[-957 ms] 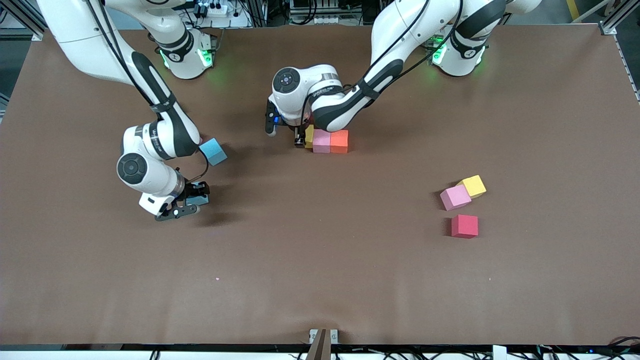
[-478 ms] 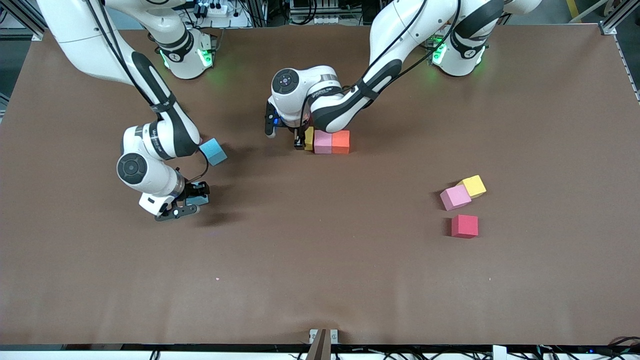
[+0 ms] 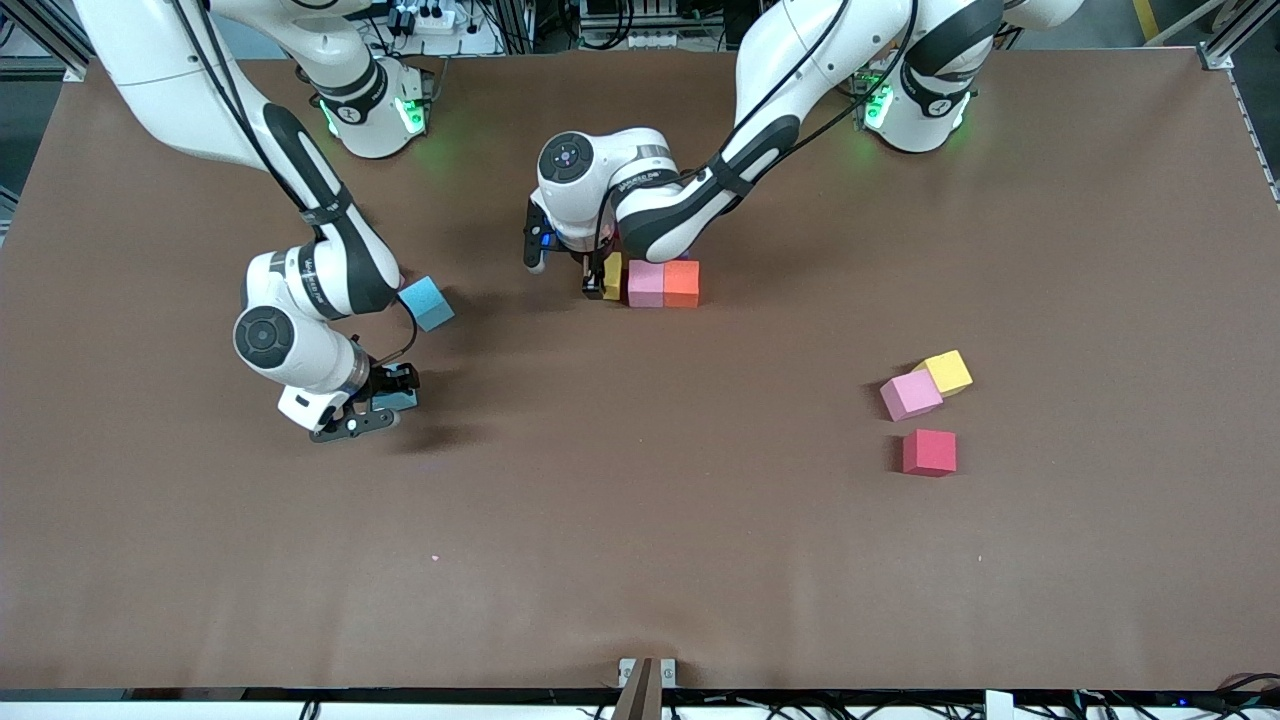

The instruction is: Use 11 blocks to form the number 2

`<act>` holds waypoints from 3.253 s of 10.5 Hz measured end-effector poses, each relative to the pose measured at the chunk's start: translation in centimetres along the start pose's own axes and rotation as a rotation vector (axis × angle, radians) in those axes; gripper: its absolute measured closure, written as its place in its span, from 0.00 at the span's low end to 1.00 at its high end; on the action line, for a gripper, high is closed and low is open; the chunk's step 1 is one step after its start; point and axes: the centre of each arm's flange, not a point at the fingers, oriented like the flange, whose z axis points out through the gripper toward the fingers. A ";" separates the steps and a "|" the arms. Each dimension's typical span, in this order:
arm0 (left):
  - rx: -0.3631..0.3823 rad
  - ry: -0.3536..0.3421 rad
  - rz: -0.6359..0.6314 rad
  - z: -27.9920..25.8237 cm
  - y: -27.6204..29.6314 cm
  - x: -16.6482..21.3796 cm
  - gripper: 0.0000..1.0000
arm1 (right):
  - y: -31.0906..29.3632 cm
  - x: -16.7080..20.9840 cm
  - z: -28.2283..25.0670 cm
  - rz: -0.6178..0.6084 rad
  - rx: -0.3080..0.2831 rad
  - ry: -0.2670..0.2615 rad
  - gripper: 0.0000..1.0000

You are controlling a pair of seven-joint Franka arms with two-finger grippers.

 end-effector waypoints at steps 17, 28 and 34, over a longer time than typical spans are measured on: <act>0.017 -0.006 -0.027 0.1 -0.8 -0.2 0.00 | 0.0 0.0 -0.1 0.000 0.000 0.001 0.41; 0.182 -0.066 -0.411 -21.8 -6.6 -8.2 0.00 | -9.3 0.9 -0.9 0.111 -0.006 0.027 0.41; 0.255 -0.023 -0.866 -29.8 -24.0 -33.3 0.00 | -26.2 -2.1 -1.2 0.166 -0.009 0.049 0.41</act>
